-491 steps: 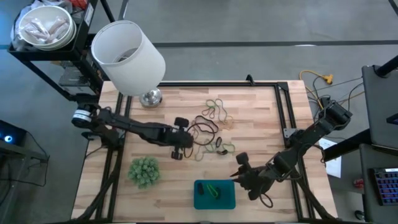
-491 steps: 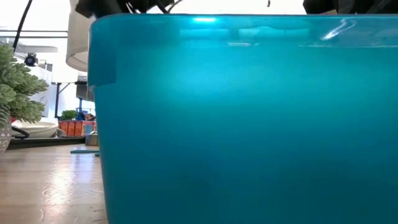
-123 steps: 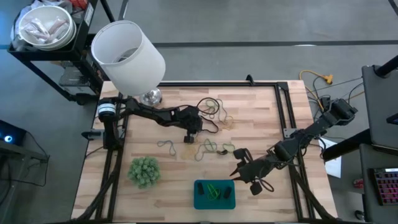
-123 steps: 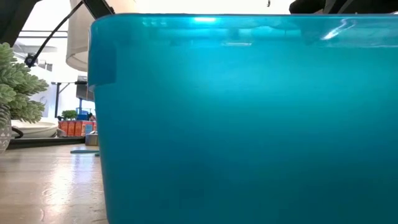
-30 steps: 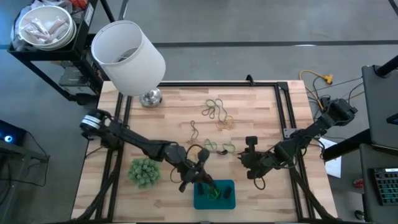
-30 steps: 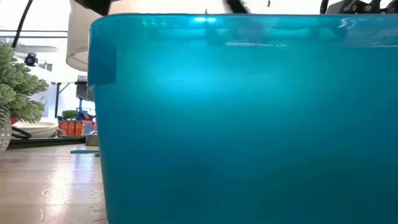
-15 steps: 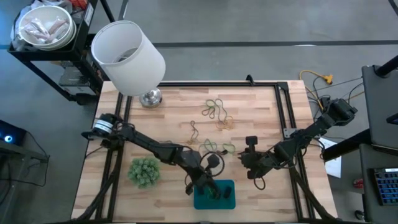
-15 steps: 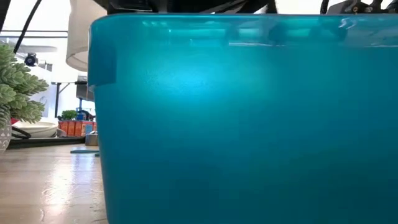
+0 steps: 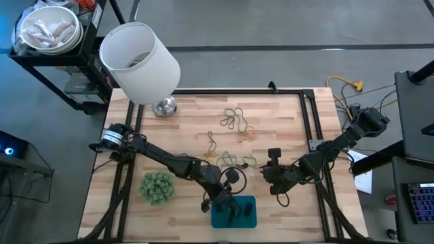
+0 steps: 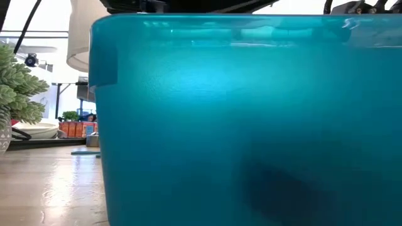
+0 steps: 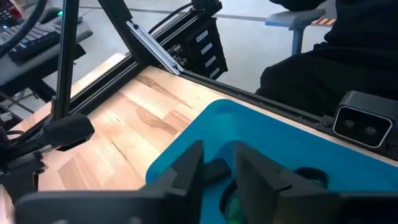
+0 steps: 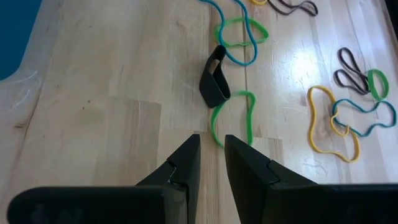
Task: Pick and place rubber bands into bin
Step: Put the yellow rubber band into the blue bin
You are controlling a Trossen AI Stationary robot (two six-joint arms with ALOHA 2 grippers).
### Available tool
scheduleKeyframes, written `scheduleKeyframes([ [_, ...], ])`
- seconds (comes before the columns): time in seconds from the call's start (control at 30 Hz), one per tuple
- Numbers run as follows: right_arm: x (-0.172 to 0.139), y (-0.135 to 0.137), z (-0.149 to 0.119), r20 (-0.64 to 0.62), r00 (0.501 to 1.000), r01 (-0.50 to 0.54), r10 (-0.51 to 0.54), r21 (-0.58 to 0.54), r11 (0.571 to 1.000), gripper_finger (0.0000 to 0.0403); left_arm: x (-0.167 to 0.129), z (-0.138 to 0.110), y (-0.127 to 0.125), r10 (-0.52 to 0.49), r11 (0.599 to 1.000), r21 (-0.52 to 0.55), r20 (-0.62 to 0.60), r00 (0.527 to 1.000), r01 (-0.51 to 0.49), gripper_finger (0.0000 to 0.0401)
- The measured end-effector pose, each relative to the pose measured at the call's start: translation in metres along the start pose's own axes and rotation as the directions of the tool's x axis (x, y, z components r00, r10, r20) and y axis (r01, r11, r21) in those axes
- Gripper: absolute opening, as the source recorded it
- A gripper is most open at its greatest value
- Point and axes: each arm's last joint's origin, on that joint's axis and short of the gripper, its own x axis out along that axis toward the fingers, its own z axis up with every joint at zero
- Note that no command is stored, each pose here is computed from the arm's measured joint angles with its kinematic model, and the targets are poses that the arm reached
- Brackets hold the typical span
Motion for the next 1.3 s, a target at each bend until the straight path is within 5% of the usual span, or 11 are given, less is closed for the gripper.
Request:
scheduleKeyframes([
  [0.17, 0.0, 0.0, 0.0, 0.0, 1.0, 0.0, 0.0, 0.0, 1.0, 0.0068, -0.001, 0.002, 0.001, 0.017, 1.0, 0.002, -0.003, 1.0, -0.017, 0.013],
  [0.27, 0.0, -0.001, 0.0, 0.007, 1.0, 0.021, -0.021, -0.005, 1.0, 0.0068, -0.01, 0.007, 0.005, 0.141, 0.99, 0.01, -0.085, 0.986, -0.141, 0.0144],
  [0.43, 0.0, -0.005, 0.003, 0.064, 0.982, 0.176, -0.175, -0.006, 0.984, 0.0068, -0.043, 0.014, 0.009, 0.358, 0.932, 0.077, -0.35, 0.865, -0.354, 0.0148],
  [0.63, 0.008, -0.017, 0.015, 0.111, 0.97, 0.219, -0.215, -0.027, 0.975, 0.0068, -0.093, 0.027, 0.002, 0.42, 0.89, 0.045, -0.47, 0.776, -0.454, 0.0148],
  [1.0, 0.045, -0.087, 0.024, 0.044, 0.994, 0.104, -0.101, -0.063, 0.993, 0.0068, -0.17, 0.014, -0.031, 0.488, 0.83, -0.046, -0.419, 0.765, -0.555, 0.0148],
  [1.3, 0.064, -0.13, 0.008, -0.029, 0.998, 0.049, -0.053, -0.107, 0.993, 0.0068, -0.203, 0.008, -0.045, 0.559, 0.792, -0.087, -0.294, 0.775, -0.604, 0.0148],
])
